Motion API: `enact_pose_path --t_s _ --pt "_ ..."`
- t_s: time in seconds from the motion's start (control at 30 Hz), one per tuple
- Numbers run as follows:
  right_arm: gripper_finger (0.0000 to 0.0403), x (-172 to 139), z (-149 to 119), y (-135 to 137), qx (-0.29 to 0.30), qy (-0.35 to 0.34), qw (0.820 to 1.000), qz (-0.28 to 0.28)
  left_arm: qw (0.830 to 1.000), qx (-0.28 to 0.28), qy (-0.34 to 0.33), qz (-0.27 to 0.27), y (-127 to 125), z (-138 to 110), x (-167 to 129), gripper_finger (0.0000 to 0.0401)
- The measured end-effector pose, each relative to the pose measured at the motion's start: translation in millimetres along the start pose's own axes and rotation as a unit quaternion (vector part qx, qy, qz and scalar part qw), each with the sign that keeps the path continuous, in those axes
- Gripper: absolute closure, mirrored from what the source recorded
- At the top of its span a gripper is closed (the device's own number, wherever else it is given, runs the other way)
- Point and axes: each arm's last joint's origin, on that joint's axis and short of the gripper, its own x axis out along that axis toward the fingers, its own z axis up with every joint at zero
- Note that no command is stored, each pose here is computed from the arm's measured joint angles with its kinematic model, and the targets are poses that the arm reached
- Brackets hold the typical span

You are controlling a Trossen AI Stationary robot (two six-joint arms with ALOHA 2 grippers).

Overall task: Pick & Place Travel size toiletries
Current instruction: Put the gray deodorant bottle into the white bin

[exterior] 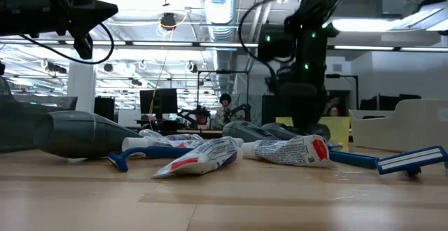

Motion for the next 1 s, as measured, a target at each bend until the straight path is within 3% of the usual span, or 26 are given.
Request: enact_pose_path --t_s 0.27,0.63,0.87,1.0 --pt "0.0048 17 2 -4 -0.01 0.031 0.999 0.012 1.0 -0.001 -0.002 -0.001 0 0 0 0.0393" --pt "0.0201 17 3 0 -0.024 0.023 0.999 0.02 1.0 -0.001 -0.002 -0.001 0 0 0 0.0393" --pt "0.0203 13 1 0 -0.023 0.022 0.999 0.032 1.0 -0.001 -0.002 -0.001 0 0 0 0.0393" --pt "0.0203 -7 1 -3 -0.016 -0.01 0.999 0.041 1.0 -0.001 -0.003 -0.001 0 1 0 0.0393"
